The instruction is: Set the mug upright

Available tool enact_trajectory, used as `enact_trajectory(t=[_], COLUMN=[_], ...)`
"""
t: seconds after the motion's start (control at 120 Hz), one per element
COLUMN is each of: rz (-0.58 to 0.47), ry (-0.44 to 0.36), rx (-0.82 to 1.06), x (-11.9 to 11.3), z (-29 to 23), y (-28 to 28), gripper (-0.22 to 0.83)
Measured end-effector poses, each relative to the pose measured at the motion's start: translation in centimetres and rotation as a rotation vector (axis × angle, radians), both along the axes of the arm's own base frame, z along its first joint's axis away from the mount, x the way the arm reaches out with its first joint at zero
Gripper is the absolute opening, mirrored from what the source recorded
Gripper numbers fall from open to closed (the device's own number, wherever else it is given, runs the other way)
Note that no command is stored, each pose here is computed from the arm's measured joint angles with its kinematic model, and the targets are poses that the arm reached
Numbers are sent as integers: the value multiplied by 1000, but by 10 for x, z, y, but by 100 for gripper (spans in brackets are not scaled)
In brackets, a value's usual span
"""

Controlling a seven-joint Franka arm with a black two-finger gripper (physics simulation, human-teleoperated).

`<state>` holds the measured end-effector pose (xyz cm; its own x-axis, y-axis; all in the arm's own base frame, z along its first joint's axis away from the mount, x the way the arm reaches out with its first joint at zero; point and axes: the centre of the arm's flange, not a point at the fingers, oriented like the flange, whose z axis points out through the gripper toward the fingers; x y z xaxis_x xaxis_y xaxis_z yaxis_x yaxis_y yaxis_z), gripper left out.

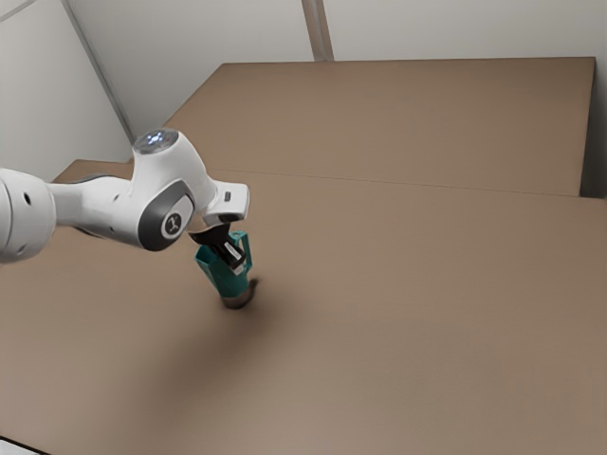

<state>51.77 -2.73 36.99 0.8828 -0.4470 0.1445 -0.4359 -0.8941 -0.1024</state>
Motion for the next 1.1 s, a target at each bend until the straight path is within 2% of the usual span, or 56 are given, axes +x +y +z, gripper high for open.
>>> enact_trajectory(t=[0.425, 0.667, 1.1], rz=[-26, -10, -21], ry=[31, 37, 40], rx=[45, 57, 58], x=[-19, -22, -22], z=[-19, -23, -23], y=[-12, -10, -13], gripper=[-16, -15, 20])
